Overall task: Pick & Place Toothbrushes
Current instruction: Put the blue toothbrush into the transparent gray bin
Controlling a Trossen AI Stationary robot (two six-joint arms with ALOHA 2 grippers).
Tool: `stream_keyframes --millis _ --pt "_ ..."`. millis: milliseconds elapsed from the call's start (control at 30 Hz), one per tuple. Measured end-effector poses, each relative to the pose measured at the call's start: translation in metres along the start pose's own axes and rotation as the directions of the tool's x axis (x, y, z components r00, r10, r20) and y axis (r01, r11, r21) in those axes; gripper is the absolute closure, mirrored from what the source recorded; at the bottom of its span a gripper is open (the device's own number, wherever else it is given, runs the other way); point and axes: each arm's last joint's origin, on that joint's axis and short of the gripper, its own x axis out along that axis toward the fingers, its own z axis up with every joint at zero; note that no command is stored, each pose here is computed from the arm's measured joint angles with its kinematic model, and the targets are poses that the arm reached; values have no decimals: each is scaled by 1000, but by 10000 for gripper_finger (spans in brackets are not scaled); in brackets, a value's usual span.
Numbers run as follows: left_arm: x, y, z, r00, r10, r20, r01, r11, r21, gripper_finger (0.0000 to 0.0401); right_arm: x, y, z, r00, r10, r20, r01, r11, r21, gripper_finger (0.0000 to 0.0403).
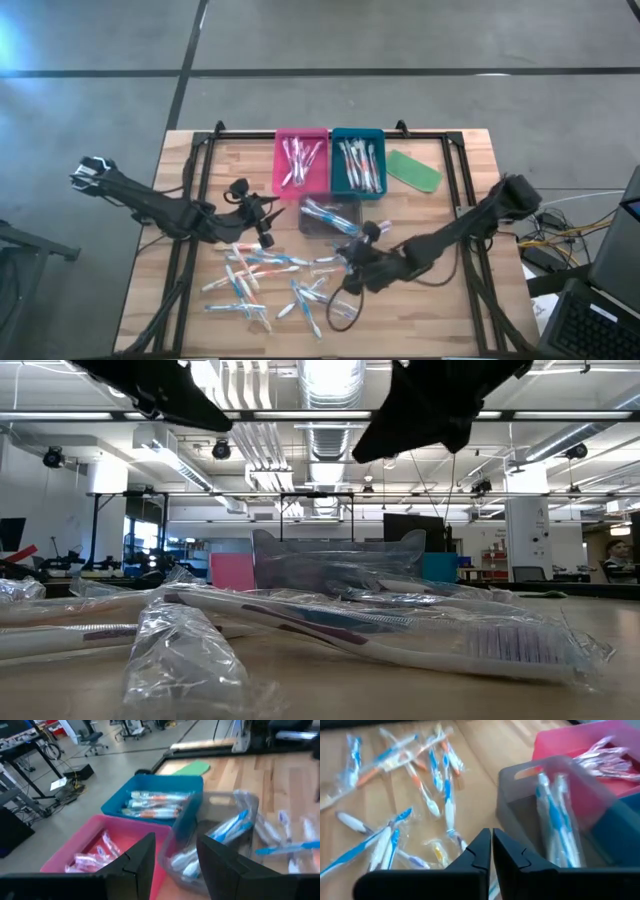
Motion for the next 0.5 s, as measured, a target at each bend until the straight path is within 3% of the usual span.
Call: stream_keyframes --millis 167,333,500 --pt "1 -1 -6 1000 2 -14 -2 1000 13 252 14 14 -1 986 -95 -136 101 994 34 393" --pt "1 0 -8 1000 2 -17 -2 1000 22 252 17 17 -4 929 -227 -291 258 963 72 375" --pt "1 0 -8 1000 3 -21 -2 1000 25 252 31 29 -12 907 -194 -374 244 966 90 337"
